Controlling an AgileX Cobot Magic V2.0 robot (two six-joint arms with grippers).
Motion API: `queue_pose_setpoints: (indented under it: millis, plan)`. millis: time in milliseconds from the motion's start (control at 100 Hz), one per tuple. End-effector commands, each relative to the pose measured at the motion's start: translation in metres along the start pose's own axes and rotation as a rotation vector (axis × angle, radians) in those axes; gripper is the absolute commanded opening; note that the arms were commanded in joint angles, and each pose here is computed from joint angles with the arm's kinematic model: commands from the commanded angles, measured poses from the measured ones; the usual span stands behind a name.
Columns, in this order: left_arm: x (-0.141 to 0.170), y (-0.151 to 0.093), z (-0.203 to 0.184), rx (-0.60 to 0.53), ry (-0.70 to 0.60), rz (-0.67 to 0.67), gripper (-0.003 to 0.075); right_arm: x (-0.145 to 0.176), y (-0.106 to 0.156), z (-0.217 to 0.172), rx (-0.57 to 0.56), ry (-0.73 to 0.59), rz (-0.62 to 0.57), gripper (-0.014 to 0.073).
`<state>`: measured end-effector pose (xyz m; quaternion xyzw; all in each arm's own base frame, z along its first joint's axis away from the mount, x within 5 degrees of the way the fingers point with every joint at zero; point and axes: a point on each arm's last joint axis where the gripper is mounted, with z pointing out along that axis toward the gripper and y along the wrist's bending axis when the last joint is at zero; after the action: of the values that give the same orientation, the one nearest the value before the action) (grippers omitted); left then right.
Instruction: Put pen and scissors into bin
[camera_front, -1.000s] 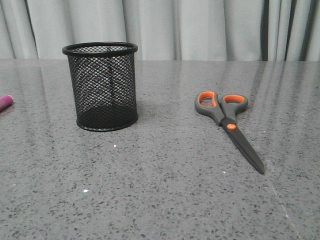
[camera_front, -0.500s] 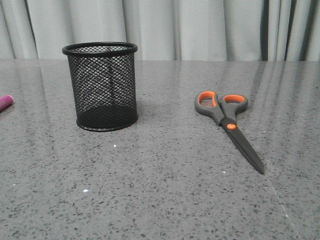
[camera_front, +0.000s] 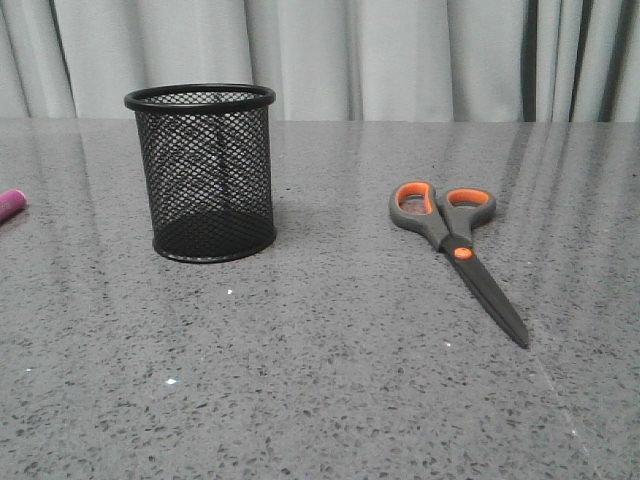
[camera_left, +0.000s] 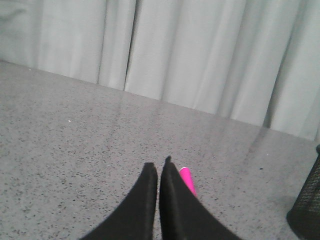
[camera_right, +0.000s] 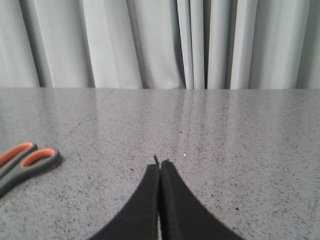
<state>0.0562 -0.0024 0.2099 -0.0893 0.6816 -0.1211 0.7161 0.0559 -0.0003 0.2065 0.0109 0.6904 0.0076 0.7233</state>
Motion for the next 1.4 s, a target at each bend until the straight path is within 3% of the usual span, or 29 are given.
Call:
queue_pose_setpoints:
  millis: [0,160,360,540,1391]
  plan:
    - [-0.0028,0.0015,-0.0018,0.014,-0.098,-0.101,-0.0022,-0.0056,-0.0001,-0.0014,-0.001,-0.115,0.022,-0.0068]
    - [-0.0027,0.0018,-0.0018,0.013,-0.098,-0.166,-0.0022,-0.0076,-0.0002,-0.0016,-0.001,-0.136,0.031,-0.0068]
    - [-0.0027,0.0023,-0.0018,0.012,-0.097,-0.239,-0.0022,-0.0093,-0.0021,-0.0019,0.003,-0.157,0.24,-0.0068]
    - [-0.0027,0.0023,-0.0018,0.011,-0.097,-0.248,-0.0022,-0.0092,-0.0029,-0.0019,0.005,-0.158,0.318,-0.0068]
    - [-0.0025,0.0023,-0.0018,0.011,-0.095,-0.252,-0.0022,-0.0092,-0.0029,-0.0019,0.005,-0.158,0.321,-0.0068]
